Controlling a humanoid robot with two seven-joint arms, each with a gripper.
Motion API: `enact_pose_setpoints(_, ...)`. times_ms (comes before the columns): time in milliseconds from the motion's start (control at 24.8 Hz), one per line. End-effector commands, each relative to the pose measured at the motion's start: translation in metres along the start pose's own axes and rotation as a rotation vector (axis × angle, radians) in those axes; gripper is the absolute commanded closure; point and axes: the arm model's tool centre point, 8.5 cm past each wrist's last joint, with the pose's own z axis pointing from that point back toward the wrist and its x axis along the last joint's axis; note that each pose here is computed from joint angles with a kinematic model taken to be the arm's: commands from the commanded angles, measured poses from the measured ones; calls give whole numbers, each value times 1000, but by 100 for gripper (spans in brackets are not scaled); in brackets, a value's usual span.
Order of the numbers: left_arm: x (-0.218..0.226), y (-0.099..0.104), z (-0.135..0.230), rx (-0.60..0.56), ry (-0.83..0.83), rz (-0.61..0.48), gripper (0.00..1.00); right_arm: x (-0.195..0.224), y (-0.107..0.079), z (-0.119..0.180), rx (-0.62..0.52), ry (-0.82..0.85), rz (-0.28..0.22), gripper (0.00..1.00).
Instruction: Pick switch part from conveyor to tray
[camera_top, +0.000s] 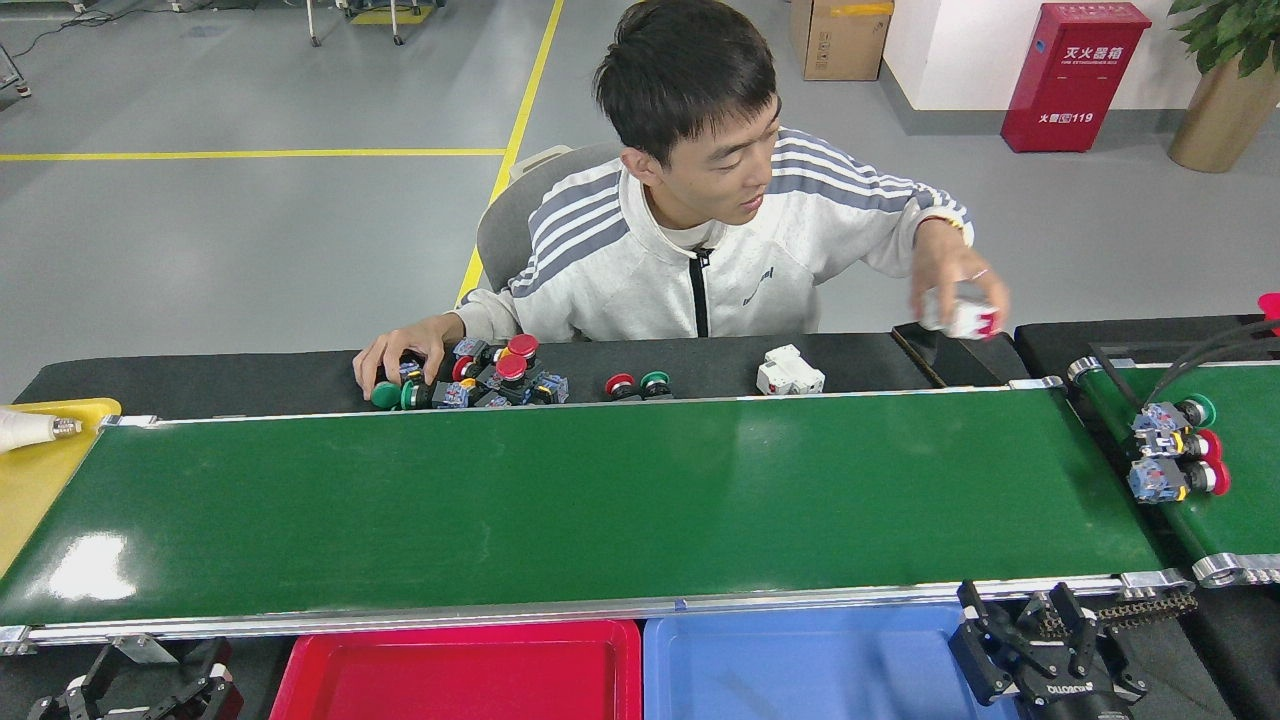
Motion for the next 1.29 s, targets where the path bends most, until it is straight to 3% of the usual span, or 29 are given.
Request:
enact_pose_setpoints(0, -4, 3, -1, 12, 12, -7, 0, -2, -8, -4, -12, 1, 11, 0)
enact_pose_setpoints(282, -10, 7, -2, 18, 22, -16, 0, -6, -12, -10, -15, 1, 19, 0)
enact_pose_setpoints(564, -12, 11, -5, 27, 20, -24, 0, -8, -23, -44, -8, 5, 4, 0)
enact_pose_setpoints(766, -13, 7, -6, 15, 18, -23, 0, -14, -17, -60, 23, 20, 0, 0)
enact_pose_setpoints(1008, -11, 6, -5, 15, 18, -17, 0, -26, -27, -84, 76, 26, 29, 0)
enact_pose_setpoints(1250, -13, 9, -8, 21, 24, -20, 0, 5, -25, -115, 119, -7, 80, 0)
